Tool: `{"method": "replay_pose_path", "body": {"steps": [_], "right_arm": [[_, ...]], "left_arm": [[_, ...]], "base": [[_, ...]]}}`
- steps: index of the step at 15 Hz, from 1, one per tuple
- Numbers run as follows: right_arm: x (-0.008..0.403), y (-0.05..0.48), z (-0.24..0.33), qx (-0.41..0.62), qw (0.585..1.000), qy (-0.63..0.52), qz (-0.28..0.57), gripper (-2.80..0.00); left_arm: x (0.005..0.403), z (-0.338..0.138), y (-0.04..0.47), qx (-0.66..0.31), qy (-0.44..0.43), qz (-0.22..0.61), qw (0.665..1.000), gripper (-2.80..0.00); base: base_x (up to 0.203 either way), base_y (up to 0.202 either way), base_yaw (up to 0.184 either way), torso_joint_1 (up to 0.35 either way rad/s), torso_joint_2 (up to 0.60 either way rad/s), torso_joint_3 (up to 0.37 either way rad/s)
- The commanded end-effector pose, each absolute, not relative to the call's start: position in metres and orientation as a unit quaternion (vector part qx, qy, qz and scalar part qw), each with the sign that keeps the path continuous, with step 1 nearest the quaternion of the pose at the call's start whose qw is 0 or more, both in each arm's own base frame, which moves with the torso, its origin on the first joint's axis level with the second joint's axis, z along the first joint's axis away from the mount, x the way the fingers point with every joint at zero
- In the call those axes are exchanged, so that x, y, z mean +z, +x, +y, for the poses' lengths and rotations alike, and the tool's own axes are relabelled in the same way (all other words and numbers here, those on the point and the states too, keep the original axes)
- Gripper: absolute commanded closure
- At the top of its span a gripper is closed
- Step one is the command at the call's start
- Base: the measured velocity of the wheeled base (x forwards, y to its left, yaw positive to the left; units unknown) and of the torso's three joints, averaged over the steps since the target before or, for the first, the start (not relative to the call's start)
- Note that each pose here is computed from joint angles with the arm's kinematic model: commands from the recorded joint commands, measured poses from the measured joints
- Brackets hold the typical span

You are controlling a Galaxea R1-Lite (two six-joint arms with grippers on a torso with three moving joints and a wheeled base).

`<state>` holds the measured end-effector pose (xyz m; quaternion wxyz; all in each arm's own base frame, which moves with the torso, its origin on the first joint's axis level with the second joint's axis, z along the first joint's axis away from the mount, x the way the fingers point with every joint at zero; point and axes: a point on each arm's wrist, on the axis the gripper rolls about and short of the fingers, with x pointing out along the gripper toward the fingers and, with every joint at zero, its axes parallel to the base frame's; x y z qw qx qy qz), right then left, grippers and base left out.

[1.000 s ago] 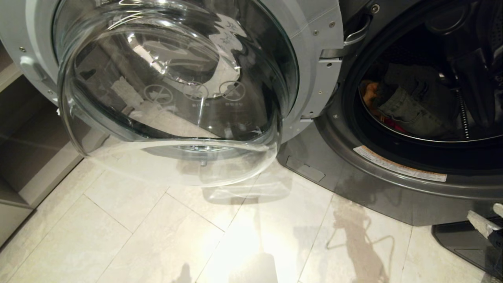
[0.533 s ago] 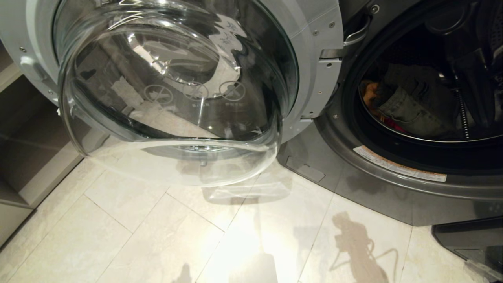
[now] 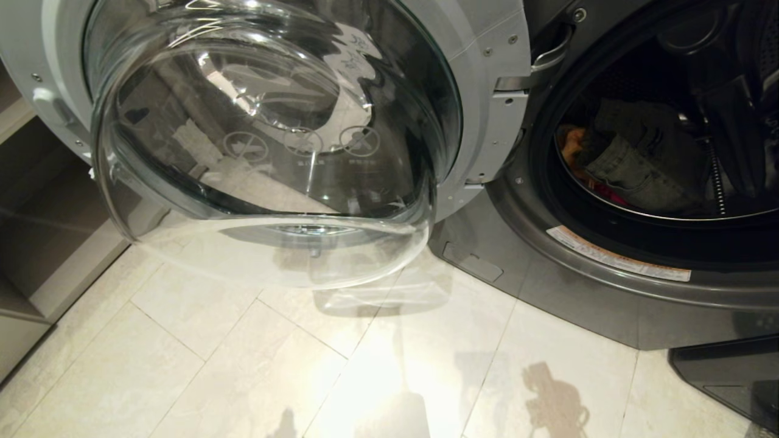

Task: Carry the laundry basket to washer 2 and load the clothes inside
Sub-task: Close the washing machine door with the left hand

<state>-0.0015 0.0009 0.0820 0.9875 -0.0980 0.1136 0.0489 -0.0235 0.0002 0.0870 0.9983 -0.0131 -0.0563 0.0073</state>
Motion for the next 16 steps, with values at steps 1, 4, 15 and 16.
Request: {"method": "replay_pose_path", "body": {"steps": [1,4,15,16], "right_arm": [[0.0778,-0.0215,0.0007,0.032,0.995,-0.099,-0.003,0.00],[0.0754,-0.0229,0.0008,0.026,0.998,-0.054,-0.001,0.00],[0.0750,-0.0228,0.0001,0.011,0.999,-0.046,0.002,0.00],[0.0750,-0.0228,0.0002,0.012,0.999,-0.048,0.002,0.00]], "left_arm": [[0.0760,0.0002,-0.0202,0.008,-0.013,-0.037,0.999,0.00],[0.0760,0.0002,-0.0202,0.008,-0.013,-0.037,0.999,0.00],[0.0760,0.0002,-0.0202,0.008,-0.013,-0.037,0.999,0.00],[0.0760,0.0002,-0.0202,0.008,-0.012,-0.037,0.999,0.00]], "base": [[0.000,0.000,0.000,0.000,0.00,0.000],[0.000,0.000,0.000,0.000,0.00,0.000],[0.000,0.000,0.000,0.000,0.00,0.000],[0.000,0.000,0.000,0.000,0.00,0.000]]}}
